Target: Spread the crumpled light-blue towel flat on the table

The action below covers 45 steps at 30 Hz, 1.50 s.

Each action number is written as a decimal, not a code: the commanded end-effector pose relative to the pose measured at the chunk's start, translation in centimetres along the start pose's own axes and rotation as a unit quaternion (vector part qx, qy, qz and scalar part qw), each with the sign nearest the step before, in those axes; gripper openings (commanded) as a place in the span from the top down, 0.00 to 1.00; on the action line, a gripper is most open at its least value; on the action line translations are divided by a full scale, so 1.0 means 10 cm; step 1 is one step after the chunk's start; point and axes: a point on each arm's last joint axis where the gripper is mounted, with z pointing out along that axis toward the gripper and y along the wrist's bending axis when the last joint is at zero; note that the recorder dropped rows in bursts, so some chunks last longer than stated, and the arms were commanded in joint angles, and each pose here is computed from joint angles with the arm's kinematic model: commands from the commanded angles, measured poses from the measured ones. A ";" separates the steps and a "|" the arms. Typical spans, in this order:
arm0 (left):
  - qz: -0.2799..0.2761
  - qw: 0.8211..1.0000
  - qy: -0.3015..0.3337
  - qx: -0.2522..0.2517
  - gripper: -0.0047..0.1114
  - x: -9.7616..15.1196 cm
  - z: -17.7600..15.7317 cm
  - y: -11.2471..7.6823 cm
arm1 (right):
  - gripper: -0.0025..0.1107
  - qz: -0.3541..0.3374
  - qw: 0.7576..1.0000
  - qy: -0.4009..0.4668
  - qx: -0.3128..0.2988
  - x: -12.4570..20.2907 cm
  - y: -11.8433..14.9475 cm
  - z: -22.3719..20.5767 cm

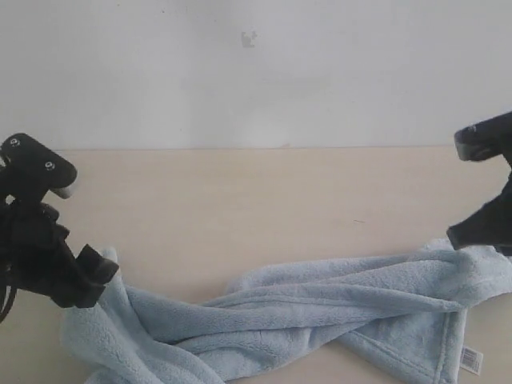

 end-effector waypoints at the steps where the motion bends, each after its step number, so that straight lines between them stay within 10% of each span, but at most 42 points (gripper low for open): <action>1: -0.130 0.988 0.077 -0.019 0.33 -0.02 0.15 0.21 | 0.62 0.000 0.997 0.070 0.021 0.08 0.02 0.21; 4: -0.146 0.985 0.094 -0.021 0.33 -0.14 0.18 0.25 | 0.60 -0.015 0.997 0.071 -0.010 0.08 0.10 0.28; 7: -0.144 0.985 0.093 -0.018 0.33 -0.12 0.41 0.25 | 0.37 -0.015 0.995 0.103 -0.005 0.12 0.15 0.43; 13: -0.128 0.986 0.104 -0.020 0.33 -0.34 0.79 0.34 | 0.35 0.099 0.983 0.152 0.017 0.22 -0.11 0.55; 17: -0.070 0.987 0.141 -0.027 0.33 -0.16 1.13 0.36 | 0.35 0.282 0.926 0.153 -0.198 0.30 -0.45 0.66; 22: -0.071 0.987 0.141 -0.027 0.34 -0.15 1.22 0.38 | 0.35 0.348 0.891 0.107 -0.272 0.24 -0.57 0.65; 33: -0.058 0.984 0.167 -0.030 0.80 -0.14 1.20 0.40 | 0.38 0.342 0.865 0.147 -0.335 0.28 -0.32 1.03; 38: -0.045 0.984 0.169 -0.028 0.92 -0.14 1.20 0.40 | 0.56 0.336 0.866 0.126 -0.348 0.25 -0.31 1.07; 42: -0.037 0.984 0.170 -0.028 0.92 -0.15 1.18 0.41 | 0.96 0.332 0.867 0.123 -0.349 0.25 -0.31 1.06; 45: -0.038 0.986 0.158 -0.035 0.92 -0.23 1.05 0.43 | 0.97 0.341 0.862 0.120 -0.356 0.23 -0.30 1.04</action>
